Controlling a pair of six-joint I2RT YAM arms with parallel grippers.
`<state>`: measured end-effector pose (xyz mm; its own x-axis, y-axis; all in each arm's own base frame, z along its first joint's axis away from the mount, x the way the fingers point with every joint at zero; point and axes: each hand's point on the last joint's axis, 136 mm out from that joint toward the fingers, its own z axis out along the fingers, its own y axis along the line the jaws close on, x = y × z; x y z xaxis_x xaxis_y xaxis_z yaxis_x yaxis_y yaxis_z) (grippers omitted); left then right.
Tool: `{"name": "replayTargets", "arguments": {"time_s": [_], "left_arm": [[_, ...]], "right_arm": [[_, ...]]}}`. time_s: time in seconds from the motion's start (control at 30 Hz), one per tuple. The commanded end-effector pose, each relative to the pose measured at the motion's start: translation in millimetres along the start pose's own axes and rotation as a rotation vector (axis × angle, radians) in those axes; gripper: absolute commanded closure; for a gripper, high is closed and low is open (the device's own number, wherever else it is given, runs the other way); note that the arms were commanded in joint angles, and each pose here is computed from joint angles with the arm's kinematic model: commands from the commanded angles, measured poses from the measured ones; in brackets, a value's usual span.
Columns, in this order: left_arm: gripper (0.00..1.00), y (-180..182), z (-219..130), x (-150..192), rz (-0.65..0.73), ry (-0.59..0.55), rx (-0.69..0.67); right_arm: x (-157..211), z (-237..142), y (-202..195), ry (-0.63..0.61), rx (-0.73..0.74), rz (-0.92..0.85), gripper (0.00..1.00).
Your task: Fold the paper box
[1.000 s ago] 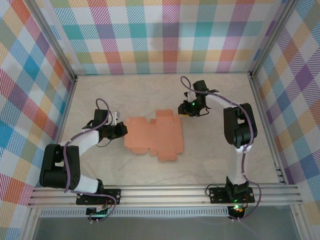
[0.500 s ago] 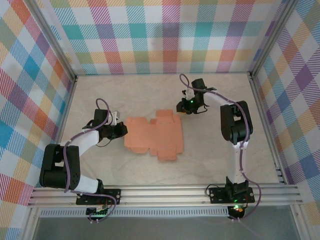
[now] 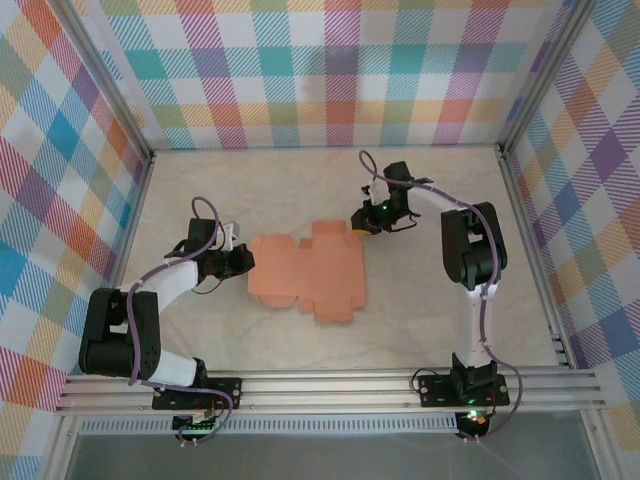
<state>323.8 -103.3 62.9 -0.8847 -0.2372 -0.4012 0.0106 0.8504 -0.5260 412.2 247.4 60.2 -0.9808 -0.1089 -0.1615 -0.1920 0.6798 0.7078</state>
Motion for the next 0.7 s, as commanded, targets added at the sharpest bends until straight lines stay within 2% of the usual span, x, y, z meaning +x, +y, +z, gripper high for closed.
{"name": "replayTargets", "arguments": {"time_s": [0.0,0.43,0.67], "left_arm": [[1.00,-5,-6,-5,0.014,-0.020,-0.013],[1.00,-2,-9,-4,0.003,-0.025,-0.035],[1.00,-4,-10,-6,0.007,-0.028,-0.031]], "right_arm": [[14,-14,17,0.017,-0.027,-0.041,0.87],[55,-3,10,0.101,0.015,-0.052,0.89],[62,5,-16,0.126,0.112,-0.021,0.90]]}}
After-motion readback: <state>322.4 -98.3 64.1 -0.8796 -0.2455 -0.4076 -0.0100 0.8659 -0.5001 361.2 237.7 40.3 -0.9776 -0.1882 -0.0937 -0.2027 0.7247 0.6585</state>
